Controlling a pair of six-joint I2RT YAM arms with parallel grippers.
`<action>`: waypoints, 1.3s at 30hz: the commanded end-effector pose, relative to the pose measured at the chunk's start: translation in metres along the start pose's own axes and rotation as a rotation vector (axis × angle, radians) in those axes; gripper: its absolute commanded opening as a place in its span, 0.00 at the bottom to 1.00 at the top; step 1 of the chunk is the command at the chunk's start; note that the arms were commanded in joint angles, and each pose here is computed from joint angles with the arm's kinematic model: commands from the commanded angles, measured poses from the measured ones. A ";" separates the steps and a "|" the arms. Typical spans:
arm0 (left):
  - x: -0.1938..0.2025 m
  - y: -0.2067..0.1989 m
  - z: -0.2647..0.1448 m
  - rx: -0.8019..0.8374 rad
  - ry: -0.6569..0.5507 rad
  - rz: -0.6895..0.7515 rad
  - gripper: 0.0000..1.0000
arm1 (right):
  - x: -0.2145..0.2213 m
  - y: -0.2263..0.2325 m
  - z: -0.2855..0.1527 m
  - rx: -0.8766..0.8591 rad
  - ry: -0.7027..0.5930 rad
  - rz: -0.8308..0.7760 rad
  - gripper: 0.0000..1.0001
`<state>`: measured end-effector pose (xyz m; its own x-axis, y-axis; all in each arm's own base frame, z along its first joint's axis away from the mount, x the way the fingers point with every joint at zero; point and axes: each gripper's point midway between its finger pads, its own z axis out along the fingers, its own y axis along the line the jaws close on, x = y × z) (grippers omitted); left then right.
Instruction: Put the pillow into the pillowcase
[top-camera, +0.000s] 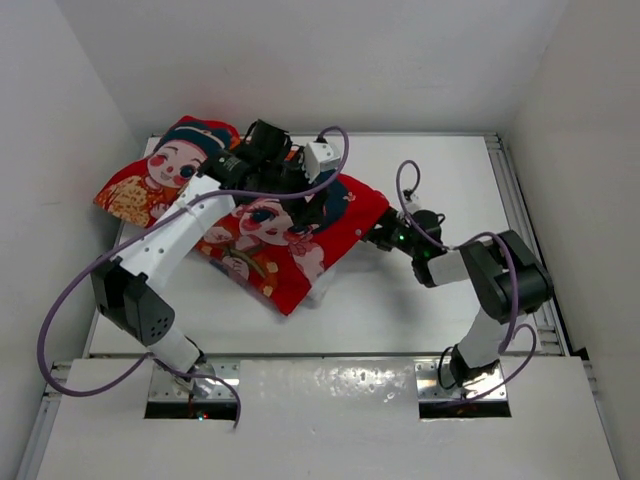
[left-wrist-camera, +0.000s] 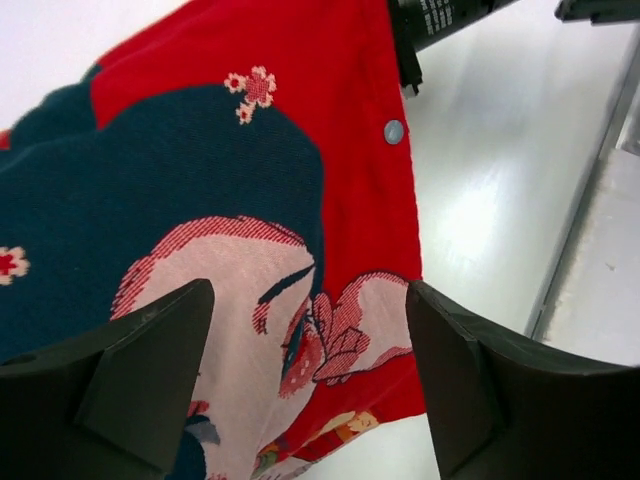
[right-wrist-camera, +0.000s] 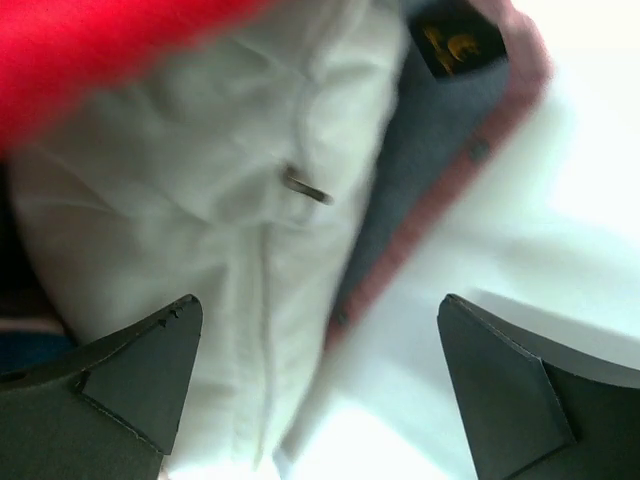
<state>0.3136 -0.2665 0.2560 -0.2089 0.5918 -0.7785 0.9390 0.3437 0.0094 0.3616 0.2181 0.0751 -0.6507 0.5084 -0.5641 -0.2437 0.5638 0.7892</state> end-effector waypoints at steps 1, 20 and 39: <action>-0.030 -0.023 -0.029 0.024 -0.097 0.098 0.78 | 0.006 0.002 -0.025 -0.048 0.061 0.007 0.99; 0.110 0.019 -0.042 -0.312 0.219 -0.019 0.59 | 0.023 -0.039 -0.076 0.236 0.170 -0.124 0.47; 0.174 -0.083 -0.002 0.073 0.332 0.019 0.78 | 0.110 0.067 -0.033 -0.243 0.196 -0.102 0.53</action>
<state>0.2181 -0.1806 0.1401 -0.2936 0.7667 -0.5709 0.9330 0.3598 0.0033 0.2508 0.2746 0.0335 -0.8073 0.2280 -0.5444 -0.3574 0.5452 0.7583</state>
